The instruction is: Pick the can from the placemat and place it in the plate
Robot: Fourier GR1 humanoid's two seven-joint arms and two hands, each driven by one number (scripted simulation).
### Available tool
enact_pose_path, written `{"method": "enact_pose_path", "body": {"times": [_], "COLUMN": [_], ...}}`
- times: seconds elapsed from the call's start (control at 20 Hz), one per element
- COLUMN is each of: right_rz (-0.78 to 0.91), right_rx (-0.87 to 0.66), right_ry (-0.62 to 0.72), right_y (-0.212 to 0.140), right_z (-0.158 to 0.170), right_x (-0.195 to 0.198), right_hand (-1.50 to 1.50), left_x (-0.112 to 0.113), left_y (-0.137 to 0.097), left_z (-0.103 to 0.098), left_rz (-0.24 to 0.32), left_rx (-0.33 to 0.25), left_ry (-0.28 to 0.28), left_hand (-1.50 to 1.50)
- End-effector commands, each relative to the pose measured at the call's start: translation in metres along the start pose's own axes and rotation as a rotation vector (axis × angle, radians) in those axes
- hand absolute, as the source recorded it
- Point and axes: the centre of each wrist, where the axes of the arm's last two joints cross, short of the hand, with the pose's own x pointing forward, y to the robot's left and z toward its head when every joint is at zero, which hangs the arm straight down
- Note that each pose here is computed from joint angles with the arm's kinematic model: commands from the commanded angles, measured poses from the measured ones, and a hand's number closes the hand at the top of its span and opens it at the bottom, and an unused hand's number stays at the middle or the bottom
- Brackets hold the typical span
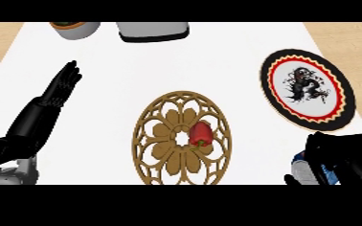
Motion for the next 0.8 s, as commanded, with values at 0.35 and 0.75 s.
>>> {"method": "enact_pose_path", "body": {"times": [0.35,0.75], "right_rz": [-0.079,0.004], "right_rx": [-0.207,-0.096], "right_ry": [0.141,0.181], "right_y": [0.016,0.050], "right_z": [-0.017,-0.041], "right_x": [-0.118,-0.186], "right_hand": [1.50,1.50], "left_x": [0.014,0.011], "left_y": [-0.011,-0.017], "left_z": [-0.024,-0.039], "left_rz": [-0.005,0.001], "left_rx": [-0.079,-0.101], "left_ry": [-0.045,-0.047], "left_hand": [0.00,0.00]}}
